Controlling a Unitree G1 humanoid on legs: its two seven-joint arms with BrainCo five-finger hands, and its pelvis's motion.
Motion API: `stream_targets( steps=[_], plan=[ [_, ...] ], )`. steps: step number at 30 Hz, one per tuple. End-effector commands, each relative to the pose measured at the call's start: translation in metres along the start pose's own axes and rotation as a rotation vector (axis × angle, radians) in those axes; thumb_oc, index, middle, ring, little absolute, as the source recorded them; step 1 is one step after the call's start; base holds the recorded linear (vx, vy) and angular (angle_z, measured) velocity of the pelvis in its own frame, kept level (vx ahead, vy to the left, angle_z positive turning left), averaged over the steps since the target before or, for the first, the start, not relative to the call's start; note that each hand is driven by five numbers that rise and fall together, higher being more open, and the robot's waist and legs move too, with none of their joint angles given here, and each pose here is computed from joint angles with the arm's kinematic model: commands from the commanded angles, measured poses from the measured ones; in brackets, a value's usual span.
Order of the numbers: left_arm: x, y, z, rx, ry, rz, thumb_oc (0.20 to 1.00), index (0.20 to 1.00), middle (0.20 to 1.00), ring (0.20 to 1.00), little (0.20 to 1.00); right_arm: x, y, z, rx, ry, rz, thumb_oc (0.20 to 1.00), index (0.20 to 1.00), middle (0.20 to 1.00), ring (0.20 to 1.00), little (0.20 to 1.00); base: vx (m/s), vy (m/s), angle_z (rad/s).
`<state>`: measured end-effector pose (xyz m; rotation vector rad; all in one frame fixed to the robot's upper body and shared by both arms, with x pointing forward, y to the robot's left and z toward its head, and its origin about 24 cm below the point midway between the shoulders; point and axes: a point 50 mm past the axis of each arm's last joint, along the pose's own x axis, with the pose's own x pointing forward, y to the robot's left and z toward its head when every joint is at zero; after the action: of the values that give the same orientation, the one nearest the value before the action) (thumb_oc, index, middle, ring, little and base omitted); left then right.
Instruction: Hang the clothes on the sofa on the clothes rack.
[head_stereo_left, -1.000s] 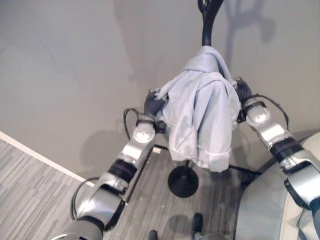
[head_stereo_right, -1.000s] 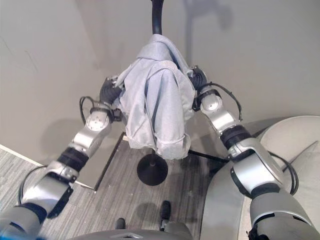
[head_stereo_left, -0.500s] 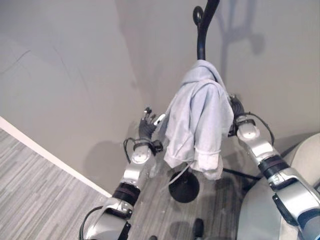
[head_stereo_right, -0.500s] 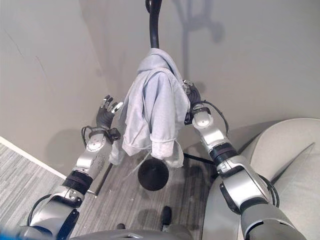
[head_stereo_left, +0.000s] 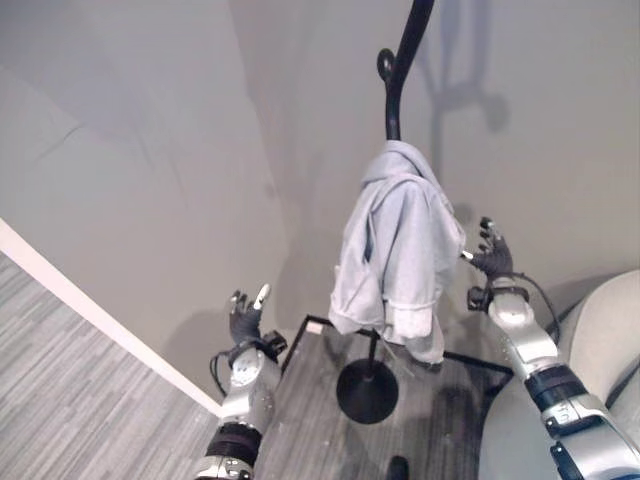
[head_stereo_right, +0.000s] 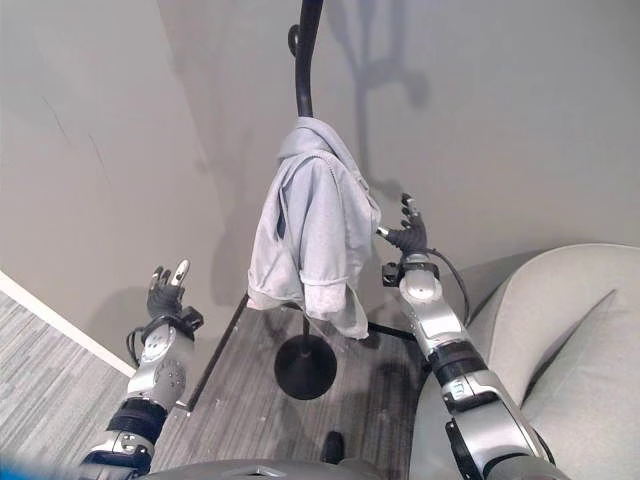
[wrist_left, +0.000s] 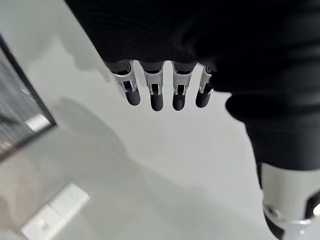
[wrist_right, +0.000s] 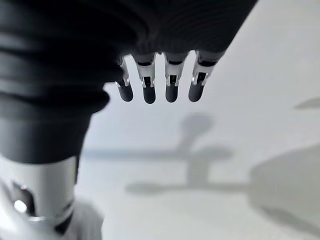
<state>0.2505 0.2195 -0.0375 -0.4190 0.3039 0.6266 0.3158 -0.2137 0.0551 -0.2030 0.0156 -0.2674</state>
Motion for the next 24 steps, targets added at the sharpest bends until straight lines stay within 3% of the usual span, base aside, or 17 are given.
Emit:
stream_targets(
  steps=[1,9,12,15,17,19,21,24],
  plan=[
    [0.009,0.005,0.015,0.024,-0.067,-0.003,1.000,1.000,1.000,1.000,1.000,0.002,0.000,0.011,0.030,-0.074,-0.053,1.000,1.000,1.000,1.000,1.000,0.00,0.000,0.00],
    [-0.014,0.080,-0.050,0.094,0.192,0.145,1.000,1.000,1.000,1.000,1.000,-0.045,-0.022,-0.065,0.333,0.192,-0.277,1.000,1.000,1.000,1.000,1.000,0.00,0.006,0.00],
    [-0.022,0.090,-0.064,0.051,0.257,0.179,1.000,1.000,1.000,1.000,1.000,-0.062,-0.018,-0.087,0.441,0.286,-0.286,1.000,1.000,1.000,1.000,1.000,-0.01,0.031,0.03],
    [-0.040,0.112,-0.095,0.051,0.409,0.226,1.000,1.000,1.000,1.000,1.000,-0.093,-0.004,-0.134,0.547,0.506,-0.275,1.000,1.000,1.000,1.000,1.000,-0.01,0.034,0.09],
    [-0.055,0.129,-0.114,-0.171,0.496,0.399,1.000,1.000,1.000,1.000,1.000,-0.126,0.013,-0.171,0.631,0.759,-0.319,1.000,1.000,1.000,1.000,1.000,0.00,0.057,0.13],
    [-0.059,0.133,-0.118,-0.169,0.519,0.414,1.000,1.000,1.000,1.000,1.000,-0.136,0.017,-0.180,0.678,0.819,-0.341,1.000,1.000,1.000,1.000,1.000,-0.01,0.046,0.08],
    [-0.074,0.141,-0.132,-0.097,0.620,0.415,1.000,1.000,1.000,1.000,1.000,-0.178,0.018,-0.209,0.793,1.063,-0.510,1.000,1.000,1.000,1.000,1.000,-0.01,0.055,0.05],
    [-0.078,0.146,-0.135,-0.079,0.648,0.421,1.000,1.000,1.000,1.000,1.000,-0.195,0.009,-0.218,0.822,1.146,-0.602,1.000,1.000,1.000,1.000,1.000,0.00,0.047,0.11]
  ],
)
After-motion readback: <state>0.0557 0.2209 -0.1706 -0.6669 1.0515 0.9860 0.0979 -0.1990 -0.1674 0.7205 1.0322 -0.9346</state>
